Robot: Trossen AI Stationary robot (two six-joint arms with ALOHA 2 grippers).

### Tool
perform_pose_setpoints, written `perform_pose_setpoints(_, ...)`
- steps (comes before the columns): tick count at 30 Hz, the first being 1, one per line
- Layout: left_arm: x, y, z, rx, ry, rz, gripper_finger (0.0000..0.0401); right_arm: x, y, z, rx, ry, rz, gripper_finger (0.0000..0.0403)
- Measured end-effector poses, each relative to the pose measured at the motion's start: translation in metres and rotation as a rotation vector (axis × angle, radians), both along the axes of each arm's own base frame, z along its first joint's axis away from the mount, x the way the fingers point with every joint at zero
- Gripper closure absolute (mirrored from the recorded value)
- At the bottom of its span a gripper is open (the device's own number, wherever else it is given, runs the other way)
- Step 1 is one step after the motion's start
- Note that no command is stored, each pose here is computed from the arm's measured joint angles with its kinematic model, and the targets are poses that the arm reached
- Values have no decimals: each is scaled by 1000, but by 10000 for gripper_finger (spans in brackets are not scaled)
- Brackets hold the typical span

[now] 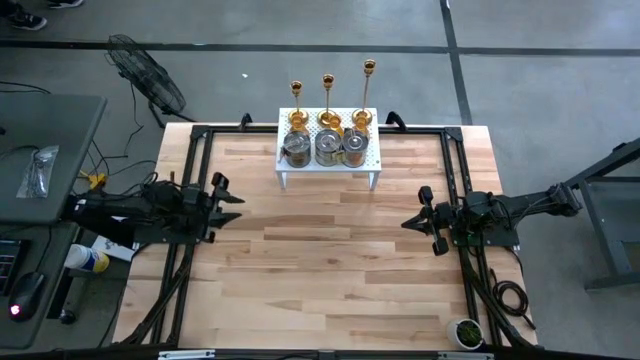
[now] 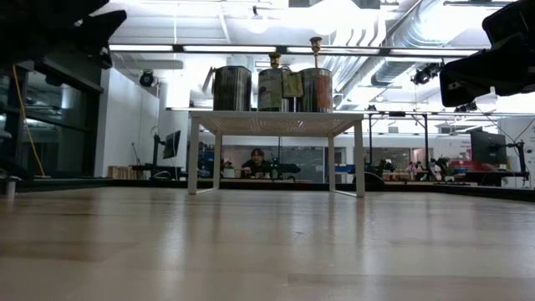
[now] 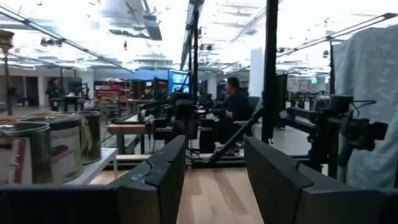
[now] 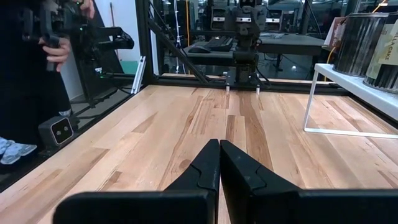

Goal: Pick & Place candle stick holders
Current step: Return to Home Position

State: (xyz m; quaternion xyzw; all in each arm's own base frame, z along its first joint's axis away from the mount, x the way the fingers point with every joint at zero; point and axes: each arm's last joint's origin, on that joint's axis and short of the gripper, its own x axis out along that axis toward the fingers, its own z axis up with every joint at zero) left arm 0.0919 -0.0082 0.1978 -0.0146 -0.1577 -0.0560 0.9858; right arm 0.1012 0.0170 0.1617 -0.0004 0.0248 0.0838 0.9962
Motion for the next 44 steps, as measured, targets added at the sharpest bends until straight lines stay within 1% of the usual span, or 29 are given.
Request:
perform_pose_setpoints(4,2,1,-7,4,76,25,240,0,0,0,0,0,0,400)
perform_pose_setpoints(9,3,2,-13,69,129,80,240,0,0,0,0,0,0,400)
perform_pose_setpoints(44,4,2,-17,62,162,79,240,0,0,0,0,0,0,400)
